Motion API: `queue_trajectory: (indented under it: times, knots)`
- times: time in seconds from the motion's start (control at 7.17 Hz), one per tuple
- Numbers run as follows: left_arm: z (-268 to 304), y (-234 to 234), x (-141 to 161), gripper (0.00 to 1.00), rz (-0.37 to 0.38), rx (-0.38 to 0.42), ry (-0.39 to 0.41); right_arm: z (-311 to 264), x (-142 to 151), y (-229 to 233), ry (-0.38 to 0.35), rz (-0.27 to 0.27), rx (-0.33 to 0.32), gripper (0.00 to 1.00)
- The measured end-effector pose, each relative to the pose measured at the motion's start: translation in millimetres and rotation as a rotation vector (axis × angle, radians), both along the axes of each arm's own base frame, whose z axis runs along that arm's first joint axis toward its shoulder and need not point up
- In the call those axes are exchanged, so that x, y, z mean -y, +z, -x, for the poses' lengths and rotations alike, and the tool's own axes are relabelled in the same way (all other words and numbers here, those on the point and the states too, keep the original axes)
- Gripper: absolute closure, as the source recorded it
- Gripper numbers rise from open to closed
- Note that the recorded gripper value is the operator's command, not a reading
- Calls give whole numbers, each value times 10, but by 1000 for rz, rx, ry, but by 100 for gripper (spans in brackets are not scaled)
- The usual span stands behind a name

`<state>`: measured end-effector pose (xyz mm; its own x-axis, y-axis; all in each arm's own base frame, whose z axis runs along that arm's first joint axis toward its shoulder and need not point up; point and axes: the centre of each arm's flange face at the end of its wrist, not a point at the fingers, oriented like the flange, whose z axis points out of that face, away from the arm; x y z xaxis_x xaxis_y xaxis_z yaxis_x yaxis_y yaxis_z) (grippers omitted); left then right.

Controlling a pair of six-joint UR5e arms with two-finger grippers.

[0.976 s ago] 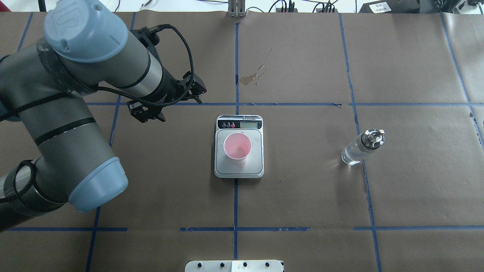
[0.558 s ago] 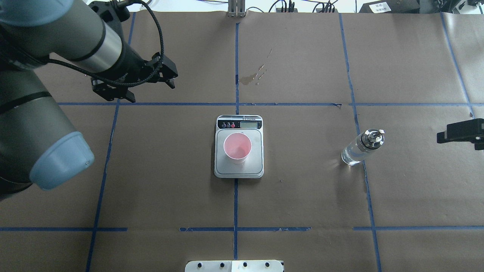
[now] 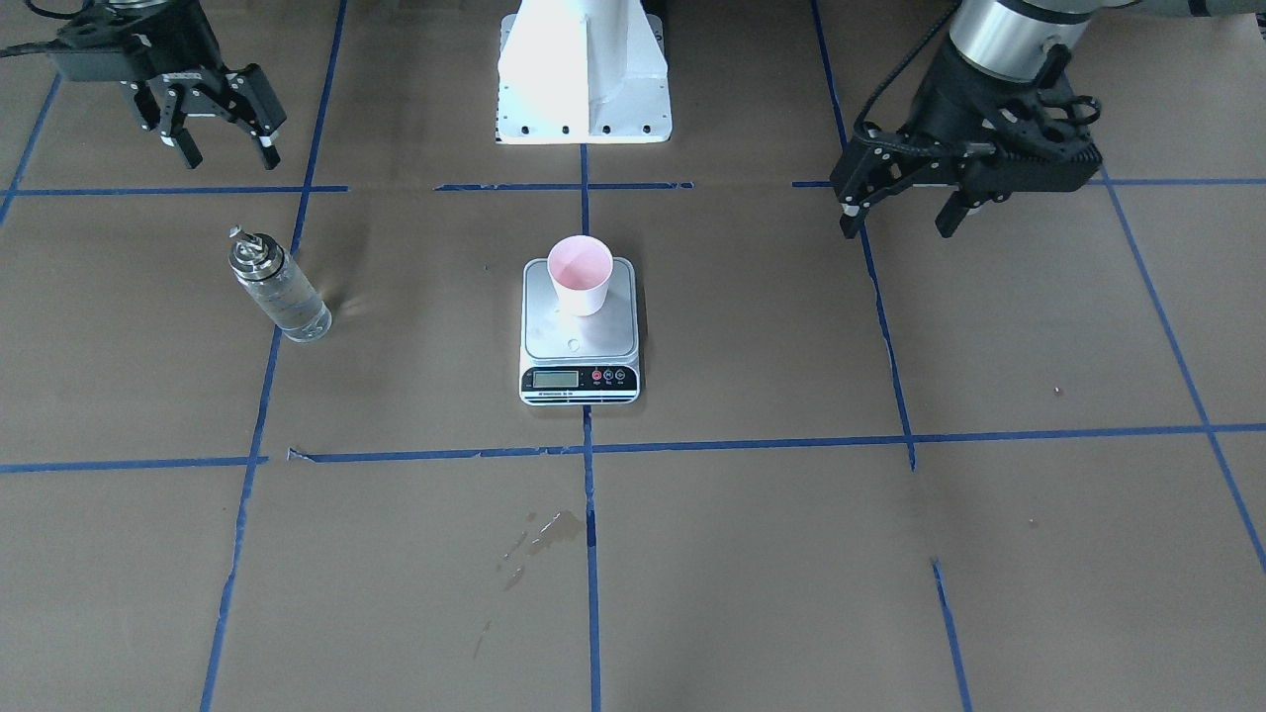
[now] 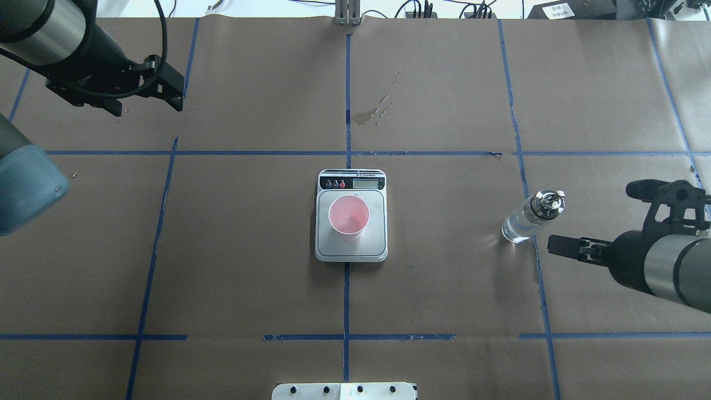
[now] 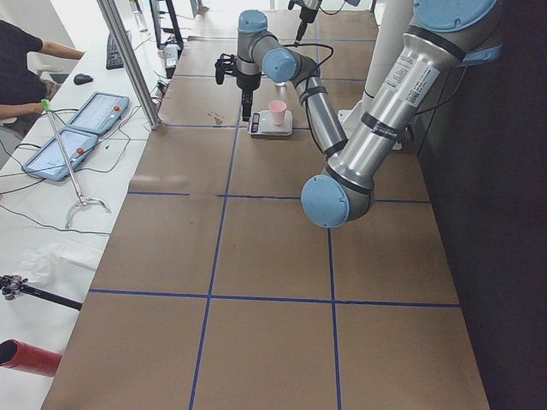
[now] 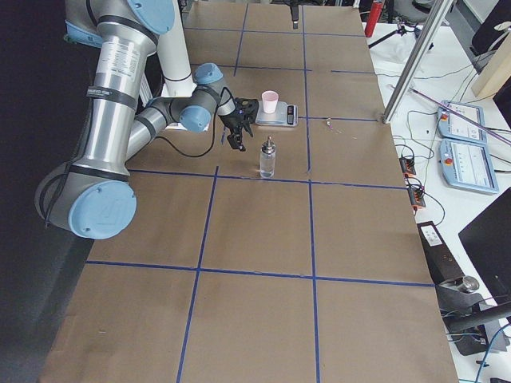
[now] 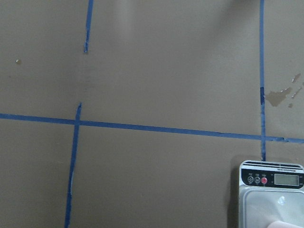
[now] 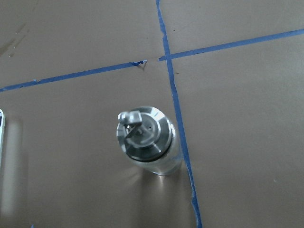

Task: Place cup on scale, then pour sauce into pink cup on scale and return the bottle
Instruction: 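Withdraw the left arm while the right gripper reaches to the glass sauce bottle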

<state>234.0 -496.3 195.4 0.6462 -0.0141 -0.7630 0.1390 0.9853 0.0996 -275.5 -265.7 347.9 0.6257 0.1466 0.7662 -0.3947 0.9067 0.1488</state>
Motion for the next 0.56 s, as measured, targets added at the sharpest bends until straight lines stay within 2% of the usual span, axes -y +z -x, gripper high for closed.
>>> queue_trajectory:
  times: [0.28, 0.56]
  knots:
    - [259, 487, 63, 0, -86, 92, 87, 368, -150, 154, 88, -95, -50, 0]
    - [574, 1023, 100, 0, -195, 234, 180, 696, -84, 334, 160, -192, -107, 0]
